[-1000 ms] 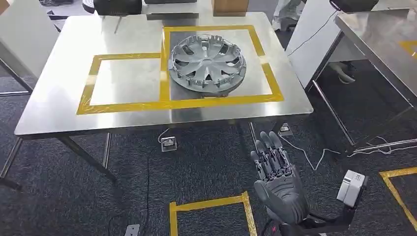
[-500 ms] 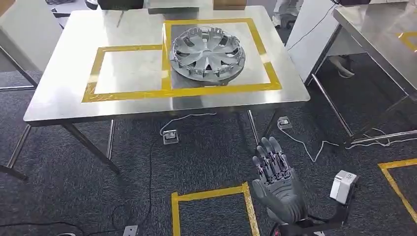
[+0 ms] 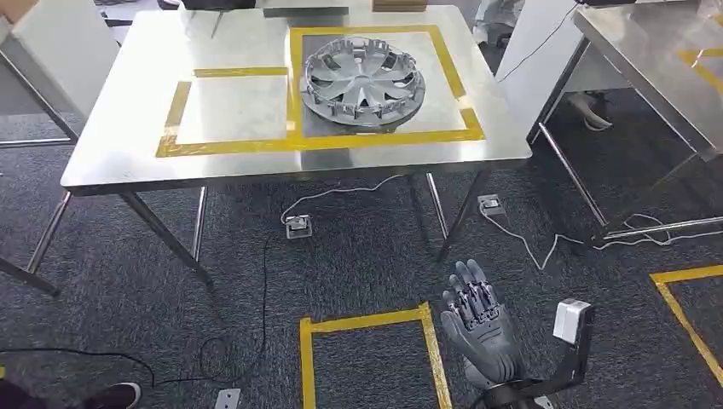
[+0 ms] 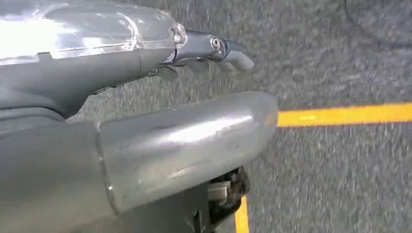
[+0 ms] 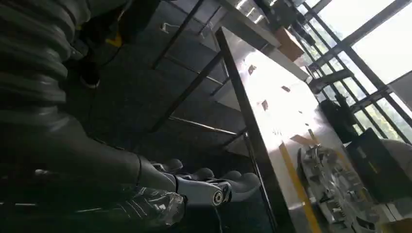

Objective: Take the parts from the cabinet and place them on the table.

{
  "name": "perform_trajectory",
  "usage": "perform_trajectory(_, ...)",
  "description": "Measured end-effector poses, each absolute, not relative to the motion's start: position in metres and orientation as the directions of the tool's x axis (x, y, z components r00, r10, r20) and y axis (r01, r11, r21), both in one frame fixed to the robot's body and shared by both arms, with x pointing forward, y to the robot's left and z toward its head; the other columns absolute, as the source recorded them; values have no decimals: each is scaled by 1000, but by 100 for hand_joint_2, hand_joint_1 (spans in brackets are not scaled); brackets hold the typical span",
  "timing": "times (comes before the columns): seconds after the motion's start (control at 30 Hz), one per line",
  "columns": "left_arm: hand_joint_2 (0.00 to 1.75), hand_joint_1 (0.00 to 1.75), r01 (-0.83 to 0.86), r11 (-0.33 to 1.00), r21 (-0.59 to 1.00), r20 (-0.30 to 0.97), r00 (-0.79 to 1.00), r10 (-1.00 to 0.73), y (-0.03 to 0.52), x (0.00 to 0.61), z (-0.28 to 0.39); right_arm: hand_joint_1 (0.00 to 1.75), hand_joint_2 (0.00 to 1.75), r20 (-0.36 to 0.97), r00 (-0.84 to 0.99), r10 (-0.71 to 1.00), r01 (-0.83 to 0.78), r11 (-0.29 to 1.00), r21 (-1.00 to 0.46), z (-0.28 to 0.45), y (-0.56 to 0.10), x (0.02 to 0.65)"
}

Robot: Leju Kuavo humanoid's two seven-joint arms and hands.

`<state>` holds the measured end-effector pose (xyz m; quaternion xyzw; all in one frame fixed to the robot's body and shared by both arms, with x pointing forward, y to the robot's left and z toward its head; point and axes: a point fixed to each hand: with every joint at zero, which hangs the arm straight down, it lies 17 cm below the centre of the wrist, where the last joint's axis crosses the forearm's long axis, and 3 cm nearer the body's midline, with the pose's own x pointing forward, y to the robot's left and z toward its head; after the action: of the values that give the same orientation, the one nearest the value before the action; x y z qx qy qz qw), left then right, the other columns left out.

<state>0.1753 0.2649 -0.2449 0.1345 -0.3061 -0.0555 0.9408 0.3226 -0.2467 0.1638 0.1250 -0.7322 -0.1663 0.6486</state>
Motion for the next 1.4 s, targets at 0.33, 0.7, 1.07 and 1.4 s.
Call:
perform_trajectory(0.33, 0, 0, 13, 957, 290, 555, 813, -179, 267, 173, -246, 0, 175, 998, 42, -41, 190, 981, 32, 67, -291, 336)
perform_trajectory(0.7, 0, 0, 18, 957, 290, 545, 819, -181, 262, 175, -246, 0, 175, 747, 665, -22, 356, 888, -291, -174, -395, 265)
perform_trajectory(1.07, 0, 0, 11, 957, 291, 534, 828, -172, 262, 172, -247, 0, 175, 358, 933, -23, 213, 839, -501, -240, -402, 165)
perform_trajectory(1.4, 0, 0, 17, 959, 283, 537, 826, -173, 261, 174, -247, 0, 0, 290, 956, 37, 129, 837, -531, -249, -391, 143)
